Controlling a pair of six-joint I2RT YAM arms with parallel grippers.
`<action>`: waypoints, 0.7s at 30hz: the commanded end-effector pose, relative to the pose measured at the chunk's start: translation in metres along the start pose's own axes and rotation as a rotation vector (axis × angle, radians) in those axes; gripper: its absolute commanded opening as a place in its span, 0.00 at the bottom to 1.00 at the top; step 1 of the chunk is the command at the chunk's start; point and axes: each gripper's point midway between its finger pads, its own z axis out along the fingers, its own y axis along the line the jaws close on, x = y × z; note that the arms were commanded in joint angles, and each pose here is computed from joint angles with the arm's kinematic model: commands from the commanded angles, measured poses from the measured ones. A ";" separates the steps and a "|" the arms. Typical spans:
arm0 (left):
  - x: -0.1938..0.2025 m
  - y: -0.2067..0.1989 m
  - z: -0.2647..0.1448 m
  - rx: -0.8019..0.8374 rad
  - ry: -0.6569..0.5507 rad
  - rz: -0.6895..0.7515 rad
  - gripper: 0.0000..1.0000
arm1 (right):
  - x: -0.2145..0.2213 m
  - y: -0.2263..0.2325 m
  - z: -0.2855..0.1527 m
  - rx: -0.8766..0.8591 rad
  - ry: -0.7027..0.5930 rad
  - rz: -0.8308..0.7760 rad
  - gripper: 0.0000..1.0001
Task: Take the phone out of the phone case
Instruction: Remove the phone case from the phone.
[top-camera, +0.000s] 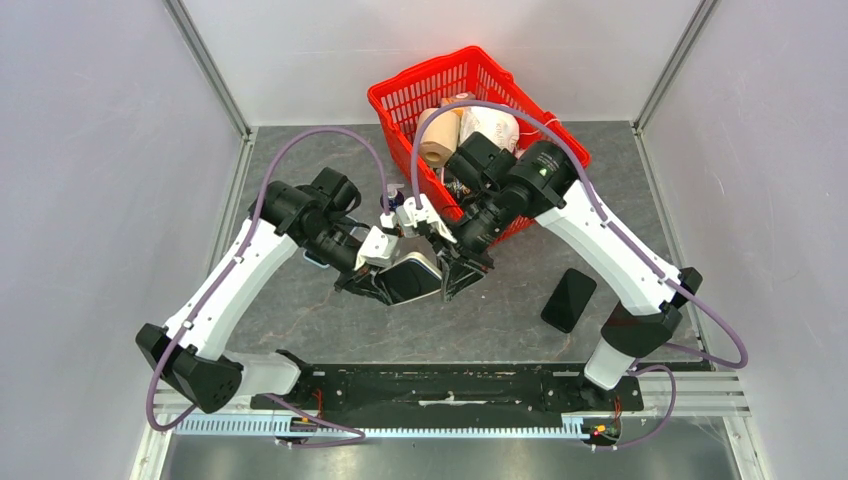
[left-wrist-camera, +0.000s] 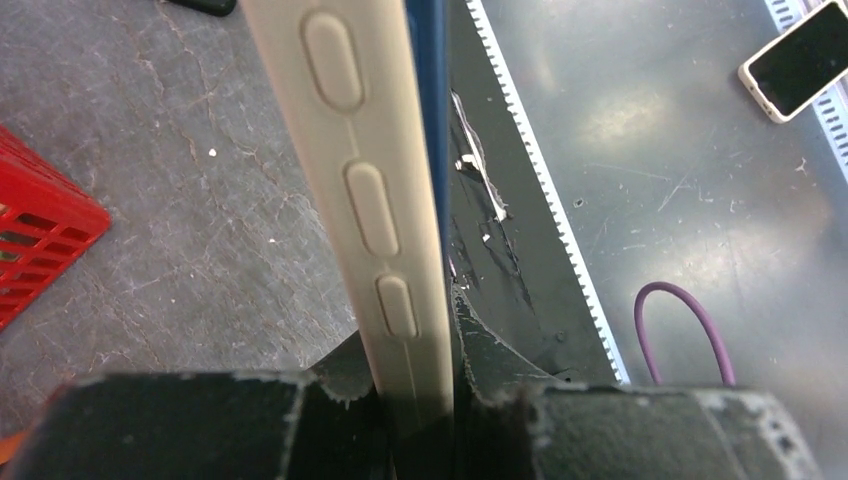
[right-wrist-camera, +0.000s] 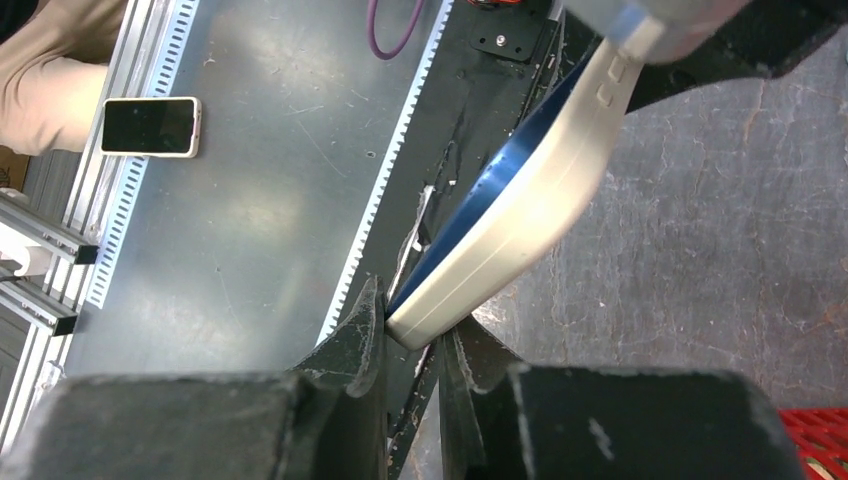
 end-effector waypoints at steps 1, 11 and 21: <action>-0.026 0.000 0.014 0.066 -0.036 0.382 0.02 | -0.015 0.011 0.009 -0.115 -0.058 -0.026 0.00; -0.030 0.007 0.013 0.066 -0.005 0.419 0.02 | -0.009 0.018 0.018 -0.149 -0.023 -0.033 0.00; -0.027 0.012 0.013 0.038 0.025 0.407 0.02 | -0.005 0.015 0.020 -0.142 -0.003 -0.023 0.00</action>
